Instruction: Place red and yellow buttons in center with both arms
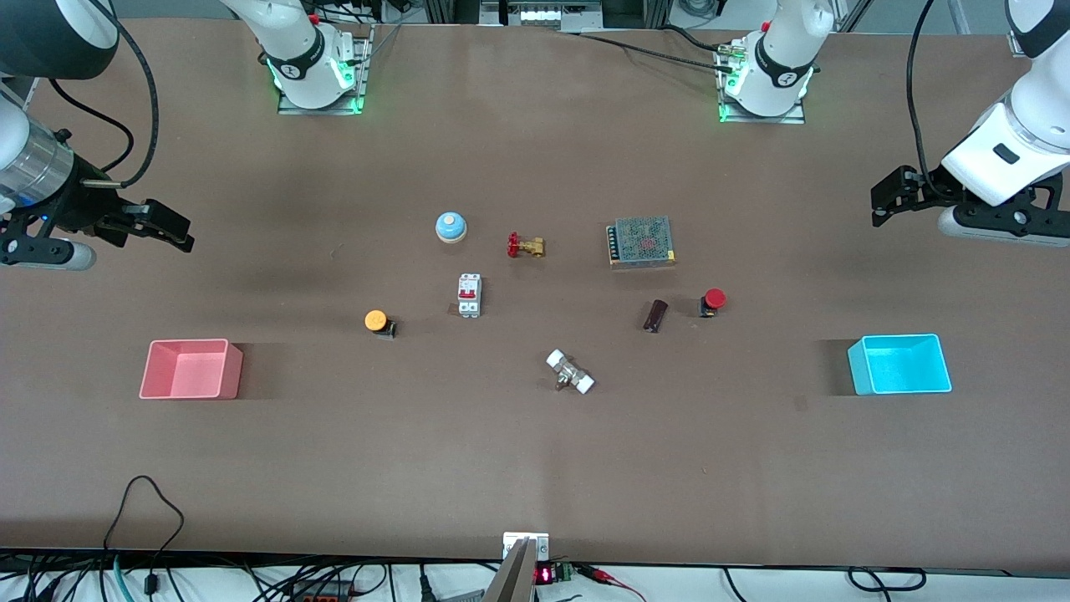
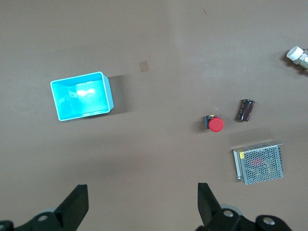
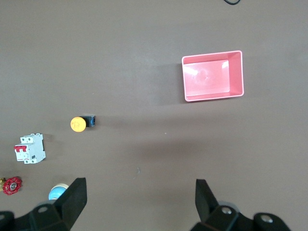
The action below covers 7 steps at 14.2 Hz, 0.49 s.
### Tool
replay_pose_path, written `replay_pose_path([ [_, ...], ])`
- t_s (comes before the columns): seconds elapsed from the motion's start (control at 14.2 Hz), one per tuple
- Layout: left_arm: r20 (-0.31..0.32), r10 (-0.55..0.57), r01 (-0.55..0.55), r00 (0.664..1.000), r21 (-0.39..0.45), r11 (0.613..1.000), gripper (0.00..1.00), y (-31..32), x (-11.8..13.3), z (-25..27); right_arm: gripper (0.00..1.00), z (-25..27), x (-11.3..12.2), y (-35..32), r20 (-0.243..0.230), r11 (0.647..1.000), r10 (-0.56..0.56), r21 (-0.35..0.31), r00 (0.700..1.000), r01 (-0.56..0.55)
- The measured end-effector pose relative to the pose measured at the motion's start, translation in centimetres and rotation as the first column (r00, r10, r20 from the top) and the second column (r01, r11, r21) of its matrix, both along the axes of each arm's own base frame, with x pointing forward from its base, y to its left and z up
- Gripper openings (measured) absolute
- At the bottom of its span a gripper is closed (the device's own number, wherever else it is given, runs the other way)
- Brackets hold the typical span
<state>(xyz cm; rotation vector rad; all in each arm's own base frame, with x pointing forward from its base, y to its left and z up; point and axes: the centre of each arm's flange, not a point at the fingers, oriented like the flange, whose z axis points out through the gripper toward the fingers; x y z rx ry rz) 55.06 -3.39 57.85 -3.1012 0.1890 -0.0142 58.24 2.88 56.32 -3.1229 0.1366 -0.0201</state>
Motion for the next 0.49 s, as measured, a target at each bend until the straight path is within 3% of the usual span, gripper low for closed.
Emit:
replay_pose_path([
  [0.49,0.0,-0.003,0.003,1.0,0.0,1.0,1.0,-0.2,0.1,0.0,1.0,1.4,-0.5,-0.1,-0.034,1.0,0.005,-0.016,0.999,-0.005],
])
